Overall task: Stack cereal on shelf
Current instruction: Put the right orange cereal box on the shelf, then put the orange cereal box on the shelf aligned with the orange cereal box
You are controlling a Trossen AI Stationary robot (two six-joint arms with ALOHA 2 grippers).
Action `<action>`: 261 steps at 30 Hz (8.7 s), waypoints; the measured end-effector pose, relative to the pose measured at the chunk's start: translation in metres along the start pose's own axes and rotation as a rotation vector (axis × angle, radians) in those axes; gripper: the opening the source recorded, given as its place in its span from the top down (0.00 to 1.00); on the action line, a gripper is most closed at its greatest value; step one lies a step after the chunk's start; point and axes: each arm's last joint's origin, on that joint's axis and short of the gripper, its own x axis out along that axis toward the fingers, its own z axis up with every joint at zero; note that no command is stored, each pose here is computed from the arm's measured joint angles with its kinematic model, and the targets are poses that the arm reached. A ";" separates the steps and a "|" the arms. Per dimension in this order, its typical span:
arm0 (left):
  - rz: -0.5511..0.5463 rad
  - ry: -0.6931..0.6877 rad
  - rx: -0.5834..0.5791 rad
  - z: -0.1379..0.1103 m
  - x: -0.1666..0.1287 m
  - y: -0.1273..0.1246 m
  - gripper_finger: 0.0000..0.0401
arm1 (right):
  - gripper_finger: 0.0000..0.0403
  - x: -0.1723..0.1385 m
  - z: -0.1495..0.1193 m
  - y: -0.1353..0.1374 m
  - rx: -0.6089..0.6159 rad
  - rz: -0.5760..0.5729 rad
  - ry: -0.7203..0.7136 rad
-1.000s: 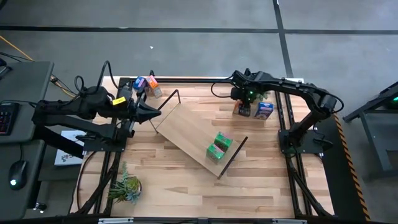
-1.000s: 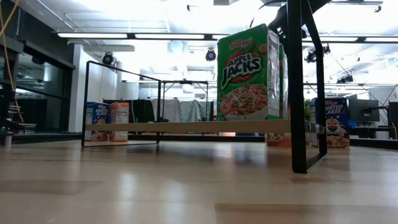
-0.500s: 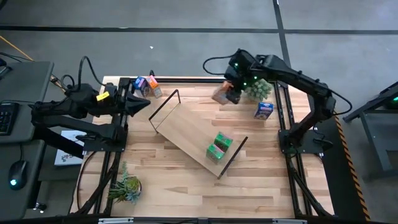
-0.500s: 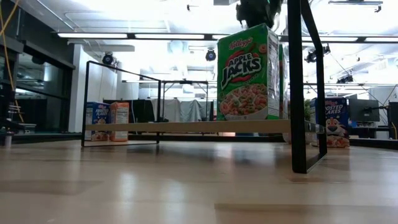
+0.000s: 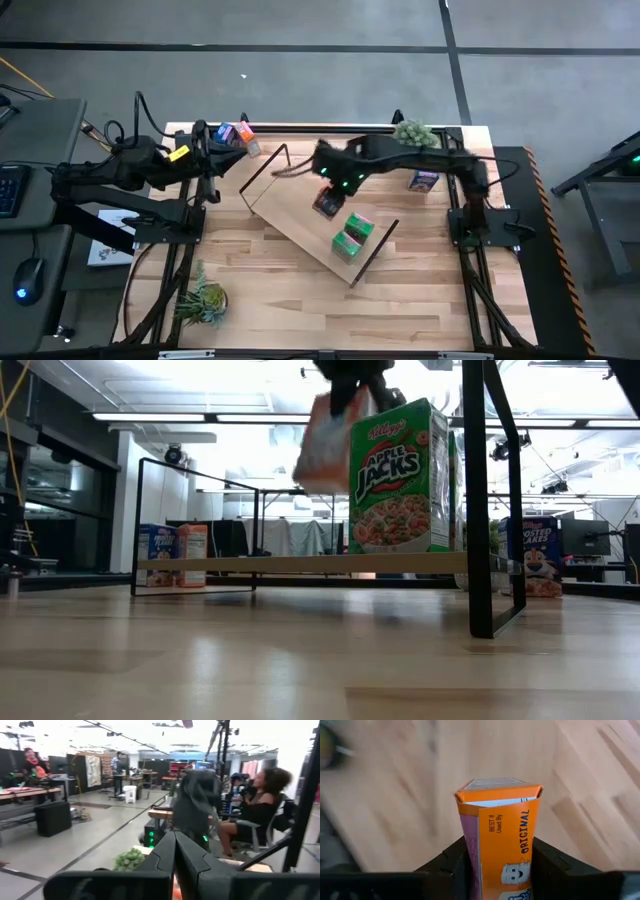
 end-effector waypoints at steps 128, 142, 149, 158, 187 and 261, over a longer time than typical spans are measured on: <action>0.615 0.325 -0.089 -0.007 0.036 0.049 0.62 | 0.46 -0.016 -0.124 -0.130 0.248 0.290 -0.584; 1.056 0.594 -0.422 -0.083 0.088 0.146 0.24 | 0.46 -0.015 -0.123 -0.129 0.239 0.294 -0.574; 1.287 0.560 -0.665 -0.115 0.097 0.163 0.24 | 0.46 -0.015 -0.123 -0.129 0.238 0.294 -0.574; 1.475 0.575 -0.728 -0.141 0.101 0.163 0.24 | 0.46 -0.015 -0.123 -0.129 0.223 0.285 -0.579; 1.710 0.533 -0.908 -0.196 0.117 0.174 0.24 | 0.46 -0.015 -0.123 -0.131 0.274 0.246 -0.605; -0.499 0.896 0.365 -0.054 0.134 -0.052 0.65 | 0.46 -0.015 -0.122 -0.133 0.443 0.218 -0.644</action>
